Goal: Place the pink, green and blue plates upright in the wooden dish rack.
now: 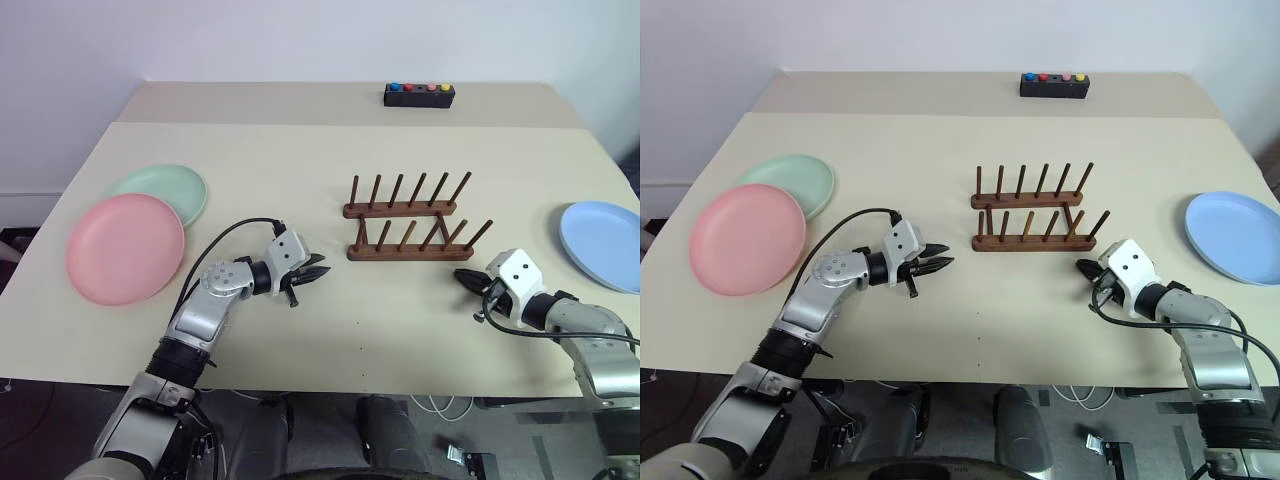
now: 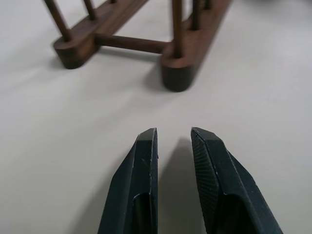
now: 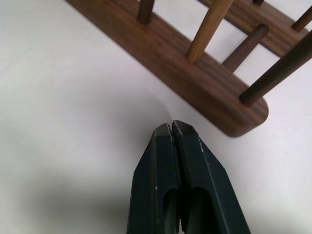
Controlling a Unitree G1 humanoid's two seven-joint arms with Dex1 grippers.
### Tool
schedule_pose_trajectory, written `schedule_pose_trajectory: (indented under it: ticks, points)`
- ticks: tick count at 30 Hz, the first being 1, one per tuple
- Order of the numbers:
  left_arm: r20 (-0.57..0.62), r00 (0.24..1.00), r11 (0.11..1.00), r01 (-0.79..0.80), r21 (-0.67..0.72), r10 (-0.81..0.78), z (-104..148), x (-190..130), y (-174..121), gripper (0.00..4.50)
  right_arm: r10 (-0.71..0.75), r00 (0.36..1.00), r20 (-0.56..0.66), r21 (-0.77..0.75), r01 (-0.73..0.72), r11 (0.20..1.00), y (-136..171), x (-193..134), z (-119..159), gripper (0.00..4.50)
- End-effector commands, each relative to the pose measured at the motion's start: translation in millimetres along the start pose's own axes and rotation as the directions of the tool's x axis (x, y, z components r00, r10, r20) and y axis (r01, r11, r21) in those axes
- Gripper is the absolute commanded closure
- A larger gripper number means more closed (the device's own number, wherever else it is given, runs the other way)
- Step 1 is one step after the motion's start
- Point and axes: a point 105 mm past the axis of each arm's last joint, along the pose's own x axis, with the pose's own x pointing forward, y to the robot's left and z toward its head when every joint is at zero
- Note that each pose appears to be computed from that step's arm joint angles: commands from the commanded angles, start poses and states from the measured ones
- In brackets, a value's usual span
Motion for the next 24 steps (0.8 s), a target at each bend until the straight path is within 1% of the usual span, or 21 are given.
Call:
schedule_pose_trajectory:
  ticks: [1,3,5,11,14,17,24]
  points:
    - [0.052,0.997,0.998,0.058,0.022,-0.059,18.3,7.0,-9.9,3.42,-0.002,1.000,0.007,-0.010,0.002,1.000,-2.4,-5.2,4.1,4.47]
    - [0.043,0.993,0.994,0.107,0.038,-0.108,19.6,18.1,-18.2,3.42,-0.002,1.000,0.008,-0.008,0.002,1.000,-1.3,-2.4,3.8,4.47]
    - [0.032,0.994,0.994,0.101,0.045,-0.103,19.0,27.0,-17.1,3.42,-0.005,1.000,0.011,-0.008,0.005,1.000,-1.4,1.0,5.0,4.47]
    - [0.005,0.999,0.996,-0.036,0.083,0.036,16.4,43.5,6.4,3.42,-0.005,1.000,0.021,-0.010,0.005,1.000,-0.1,3.7,8.2,4.47]
    - [0.013,0.996,0.993,-0.089,0.081,0.088,16.4,44.6,17.6,3.42,-0.008,1.000,0.019,-0.009,0.008,1.000,0.8,1.3,7.3,4.47]
    - [0.015,0.994,0.992,-0.105,0.074,0.104,14.2,43.4,20.6,3.42,-0.013,1.000,0.017,-0.006,0.013,1.000,0.8,-0.4,6.2,4.47]
    - [0.055,0.998,0.998,-0.034,0.044,0.032,14.4,26.6,5.4,3.42,-0.021,1.000,0.014,-0.010,0.022,1.000,-2.9,-5.2,7.4,4.47]
